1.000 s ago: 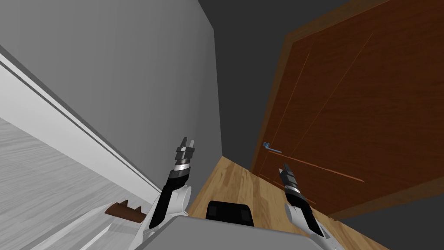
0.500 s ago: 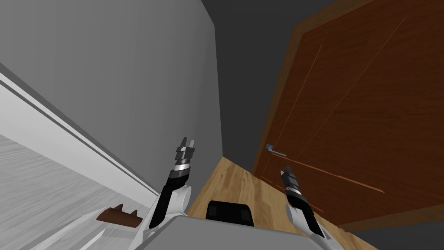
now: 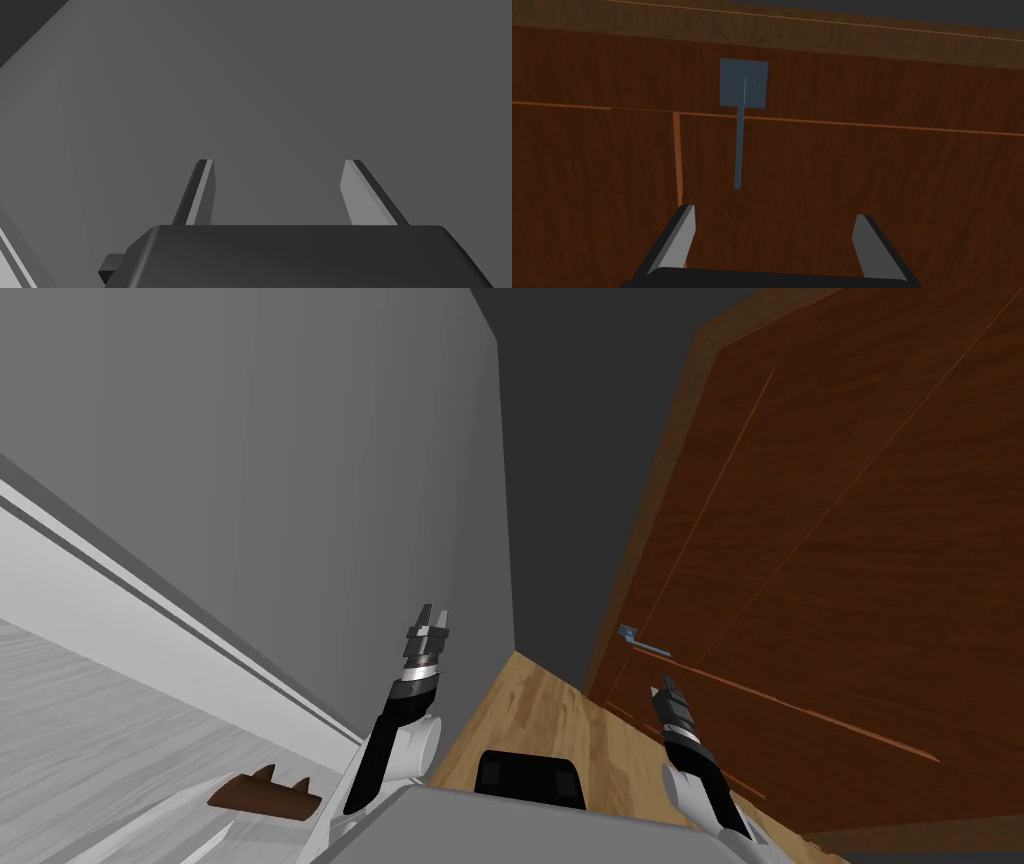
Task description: Pull the door open
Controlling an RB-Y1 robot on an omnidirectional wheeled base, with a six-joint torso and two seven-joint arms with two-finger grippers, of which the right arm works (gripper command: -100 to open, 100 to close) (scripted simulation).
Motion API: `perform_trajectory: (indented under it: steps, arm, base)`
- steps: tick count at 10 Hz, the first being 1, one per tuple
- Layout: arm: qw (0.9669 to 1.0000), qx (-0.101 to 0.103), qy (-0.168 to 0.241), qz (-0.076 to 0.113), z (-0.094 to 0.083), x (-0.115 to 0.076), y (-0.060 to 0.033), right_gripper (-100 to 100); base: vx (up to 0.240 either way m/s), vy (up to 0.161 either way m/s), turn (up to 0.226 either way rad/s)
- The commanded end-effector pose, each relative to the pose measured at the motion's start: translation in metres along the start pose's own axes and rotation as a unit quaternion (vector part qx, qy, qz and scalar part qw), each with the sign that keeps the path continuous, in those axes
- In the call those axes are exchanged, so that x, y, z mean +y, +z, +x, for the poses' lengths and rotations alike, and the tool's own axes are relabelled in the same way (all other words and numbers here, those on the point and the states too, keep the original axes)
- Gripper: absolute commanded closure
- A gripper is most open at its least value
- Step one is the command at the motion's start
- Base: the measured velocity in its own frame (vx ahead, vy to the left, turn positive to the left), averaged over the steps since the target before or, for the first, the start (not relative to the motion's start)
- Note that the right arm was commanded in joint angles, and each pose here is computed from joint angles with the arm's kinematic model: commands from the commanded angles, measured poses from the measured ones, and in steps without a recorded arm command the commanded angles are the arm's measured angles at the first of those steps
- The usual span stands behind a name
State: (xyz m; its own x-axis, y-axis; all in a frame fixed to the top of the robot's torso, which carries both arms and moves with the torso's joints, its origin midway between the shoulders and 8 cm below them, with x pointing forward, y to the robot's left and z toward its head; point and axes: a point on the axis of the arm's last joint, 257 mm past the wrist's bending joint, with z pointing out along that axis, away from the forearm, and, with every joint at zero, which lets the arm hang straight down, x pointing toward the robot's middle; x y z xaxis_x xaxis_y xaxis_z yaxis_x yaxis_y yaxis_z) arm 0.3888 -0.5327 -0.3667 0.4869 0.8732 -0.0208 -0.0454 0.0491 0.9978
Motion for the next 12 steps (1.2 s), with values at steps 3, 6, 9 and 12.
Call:
perform_trajectory:
  steps: [3,6,9,12]
  arm:
    - [0.9997,-0.016,0.005,0.016,-0.013,-0.013,-0.0035,-100]
    - [0.9989,-0.032,0.009,0.032,-0.025,-0.025,-0.0085,-100]
    - [0.9990,-0.033,0.009,0.030,-0.024,-0.024,-0.0082,-100]
    - [0.9988,-0.036,0.009,0.031,-0.025,-0.025,-0.0083,-100]
  base:
    - [0.074,-0.025,0.068]
    - [0.106,-0.056,0.077]
    - [0.109,-0.070,0.018]
    - [0.143,-0.108,0.024]
